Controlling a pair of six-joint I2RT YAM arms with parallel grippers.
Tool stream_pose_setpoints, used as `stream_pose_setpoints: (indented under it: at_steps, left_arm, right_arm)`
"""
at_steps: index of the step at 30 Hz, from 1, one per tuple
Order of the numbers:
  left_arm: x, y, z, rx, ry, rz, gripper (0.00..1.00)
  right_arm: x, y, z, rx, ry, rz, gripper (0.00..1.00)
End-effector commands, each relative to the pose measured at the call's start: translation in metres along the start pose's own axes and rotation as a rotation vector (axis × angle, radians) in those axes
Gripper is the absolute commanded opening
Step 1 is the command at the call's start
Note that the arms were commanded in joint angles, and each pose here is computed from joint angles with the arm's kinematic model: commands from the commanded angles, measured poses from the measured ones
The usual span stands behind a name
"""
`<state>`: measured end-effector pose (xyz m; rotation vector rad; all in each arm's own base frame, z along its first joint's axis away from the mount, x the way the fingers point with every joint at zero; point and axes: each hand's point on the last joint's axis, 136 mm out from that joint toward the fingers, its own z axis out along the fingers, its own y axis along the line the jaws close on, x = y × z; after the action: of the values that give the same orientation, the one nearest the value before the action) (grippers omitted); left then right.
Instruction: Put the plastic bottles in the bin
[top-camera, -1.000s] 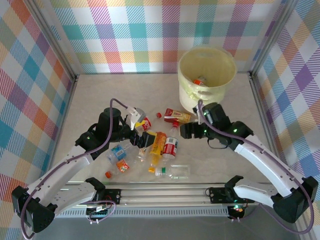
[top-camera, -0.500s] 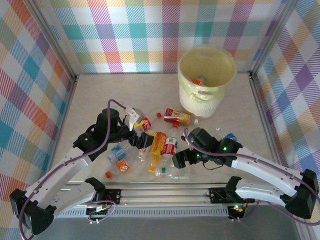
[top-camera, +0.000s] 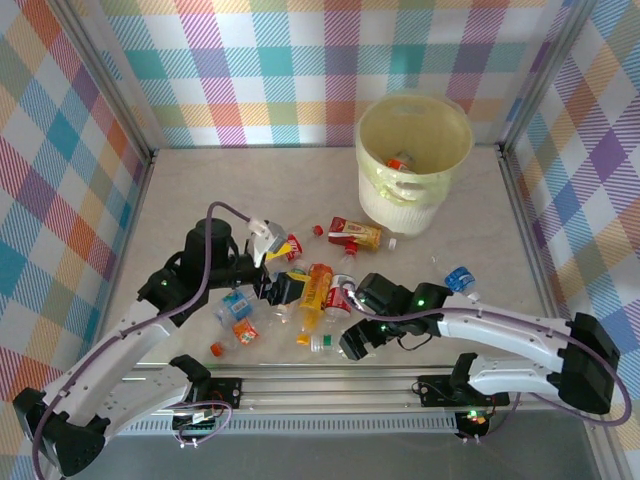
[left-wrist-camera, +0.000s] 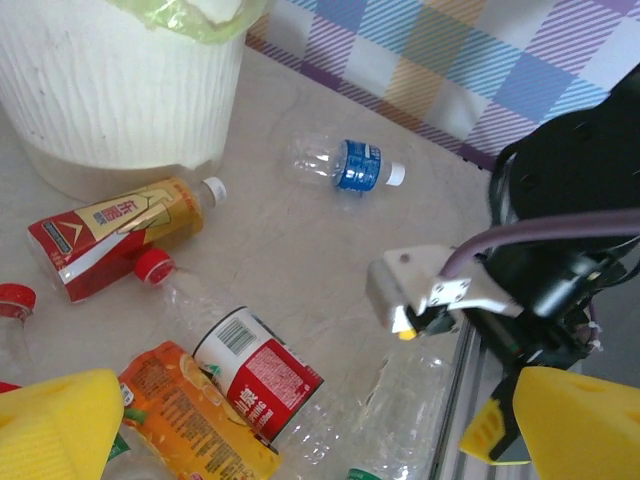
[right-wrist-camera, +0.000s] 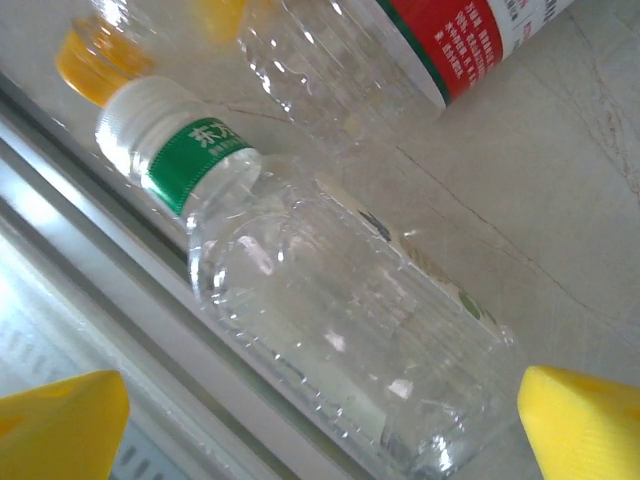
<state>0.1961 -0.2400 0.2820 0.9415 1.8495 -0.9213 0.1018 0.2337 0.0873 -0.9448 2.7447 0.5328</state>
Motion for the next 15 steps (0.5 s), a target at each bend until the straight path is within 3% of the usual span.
stream_pose_setpoints:
  at_steps: [1,15]
  left_arm:
    - [-0.015,-0.013,-0.016,0.026,-0.048,0.071,1.00]
    - [-0.019,-0.022,-0.019,0.068,-0.064,0.090,1.00]
  right_arm:
    - [-0.012,0.006,0.004,0.027,-0.008,-0.099,1.00]
    - [-0.002,0.000,0.034,0.216,0.198,-0.250,1.00]
